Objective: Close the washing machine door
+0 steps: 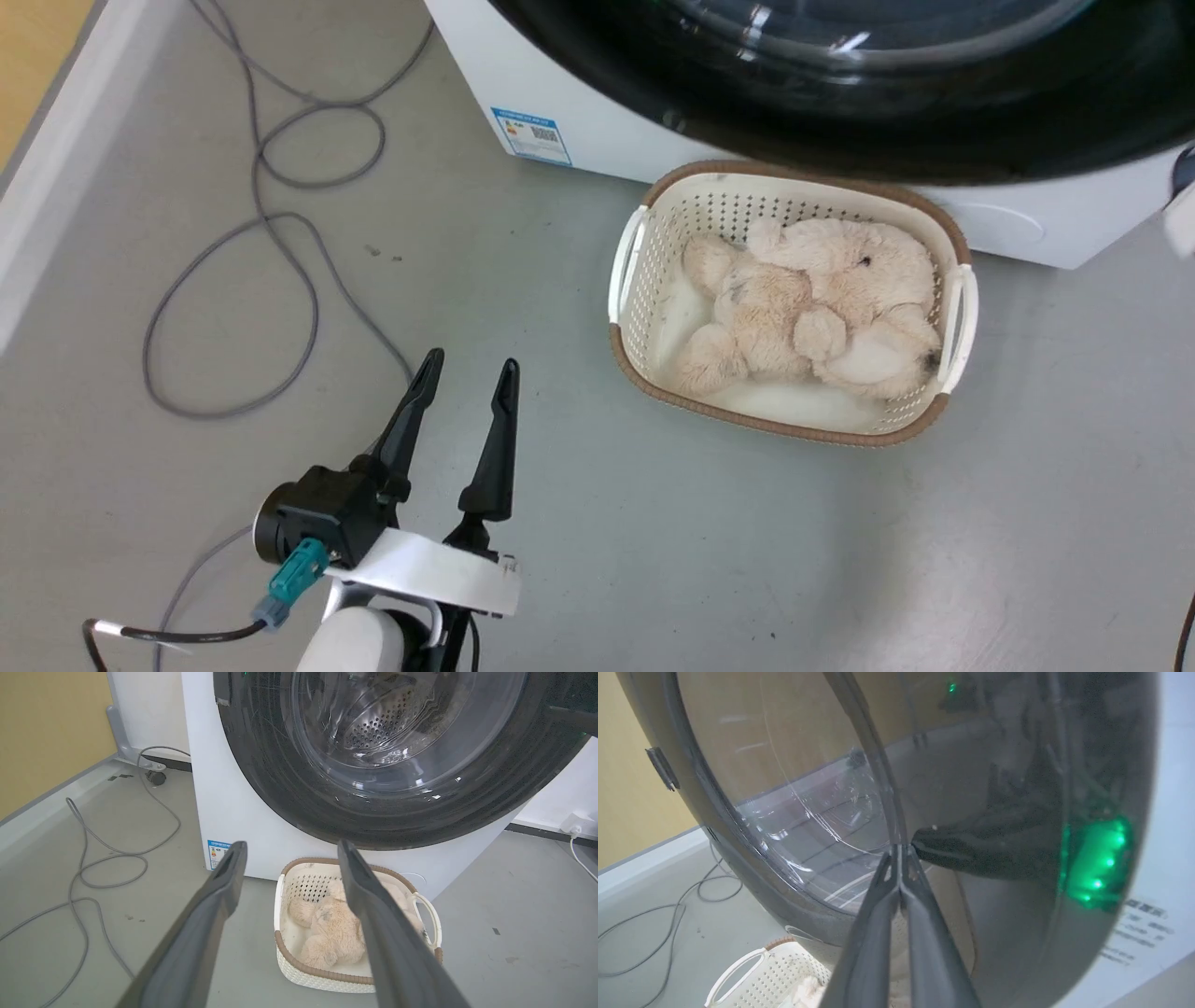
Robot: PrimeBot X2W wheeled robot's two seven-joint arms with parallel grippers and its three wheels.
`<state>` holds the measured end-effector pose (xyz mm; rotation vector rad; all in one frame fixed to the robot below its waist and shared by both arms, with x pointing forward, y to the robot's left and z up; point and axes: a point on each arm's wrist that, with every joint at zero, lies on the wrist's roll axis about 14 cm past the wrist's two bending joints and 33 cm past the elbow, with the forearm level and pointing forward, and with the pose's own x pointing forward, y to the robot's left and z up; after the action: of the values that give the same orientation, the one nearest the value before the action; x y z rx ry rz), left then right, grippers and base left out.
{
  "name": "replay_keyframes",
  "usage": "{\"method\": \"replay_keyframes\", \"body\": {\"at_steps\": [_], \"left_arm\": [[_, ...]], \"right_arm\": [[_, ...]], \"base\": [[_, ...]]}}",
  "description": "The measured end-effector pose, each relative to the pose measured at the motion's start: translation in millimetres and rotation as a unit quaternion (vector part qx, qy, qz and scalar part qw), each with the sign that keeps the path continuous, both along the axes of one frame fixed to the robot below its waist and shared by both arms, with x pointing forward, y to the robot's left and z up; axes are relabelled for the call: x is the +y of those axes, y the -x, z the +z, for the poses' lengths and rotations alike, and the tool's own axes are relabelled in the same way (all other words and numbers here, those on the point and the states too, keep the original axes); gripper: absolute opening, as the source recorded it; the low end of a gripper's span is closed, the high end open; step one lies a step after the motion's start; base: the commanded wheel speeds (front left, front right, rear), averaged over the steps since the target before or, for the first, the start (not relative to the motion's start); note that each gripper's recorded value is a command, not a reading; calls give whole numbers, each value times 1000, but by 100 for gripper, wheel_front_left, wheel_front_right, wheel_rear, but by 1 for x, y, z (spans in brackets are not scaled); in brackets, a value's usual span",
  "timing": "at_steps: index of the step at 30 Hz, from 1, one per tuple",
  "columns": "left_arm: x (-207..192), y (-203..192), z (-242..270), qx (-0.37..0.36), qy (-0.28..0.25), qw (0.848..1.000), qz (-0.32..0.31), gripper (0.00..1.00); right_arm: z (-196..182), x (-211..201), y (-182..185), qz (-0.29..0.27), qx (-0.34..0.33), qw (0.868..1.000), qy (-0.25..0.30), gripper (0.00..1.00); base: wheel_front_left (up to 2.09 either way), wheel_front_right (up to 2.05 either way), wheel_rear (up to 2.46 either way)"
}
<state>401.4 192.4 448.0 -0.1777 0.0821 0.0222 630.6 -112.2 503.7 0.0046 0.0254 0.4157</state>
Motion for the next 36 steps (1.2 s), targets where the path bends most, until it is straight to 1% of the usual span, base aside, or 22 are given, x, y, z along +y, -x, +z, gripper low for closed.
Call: {"method": "replay_keyframes", "body": {"at_steps": [3,6,11,15,19,22,25,33,36], "left_arm": [[1,-2,0,0,0,1000,2,100],[1,-3,-2,1,-1,1000,1,100],[3,-3,-2,2,-3,1000,4,100],[3,-2,1,-2,-3,1000,5,100],[2,-1,9,-13,-1,1000,5,100],[2,1,16,-22,-2,1000,8,100],[2,5,26,-34,-6,999,8,100],[-2,23,45,-60,-7,998,8,100],[-4,29,52,-70,-7,998,6,100]], "right_arm": [[0,-3,-11,-9,5,1000,4,0],[-5,-9,-20,-26,22,999,-11,0],[-13,-5,-24,-25,36,999,-11,0],[-10,-6,-22,-28,31,999,-11,0],[5,-8,-12,-27,8,999,-17,0],[10,-10,5,-25,-2,1000,-14,0],[7,-12,32,-17,-2,1000,-8,0],[21,-27,108,-13,-20,999,-22,0],[31,-40,134,-25,-38,999,-29,0]], "base": [[0,0,0],[0,0,0],[0,0,0],[0,0,0],[0,0,0],[0,0,0],[0,0,0],[0,0,0],[0,0,0]]}}
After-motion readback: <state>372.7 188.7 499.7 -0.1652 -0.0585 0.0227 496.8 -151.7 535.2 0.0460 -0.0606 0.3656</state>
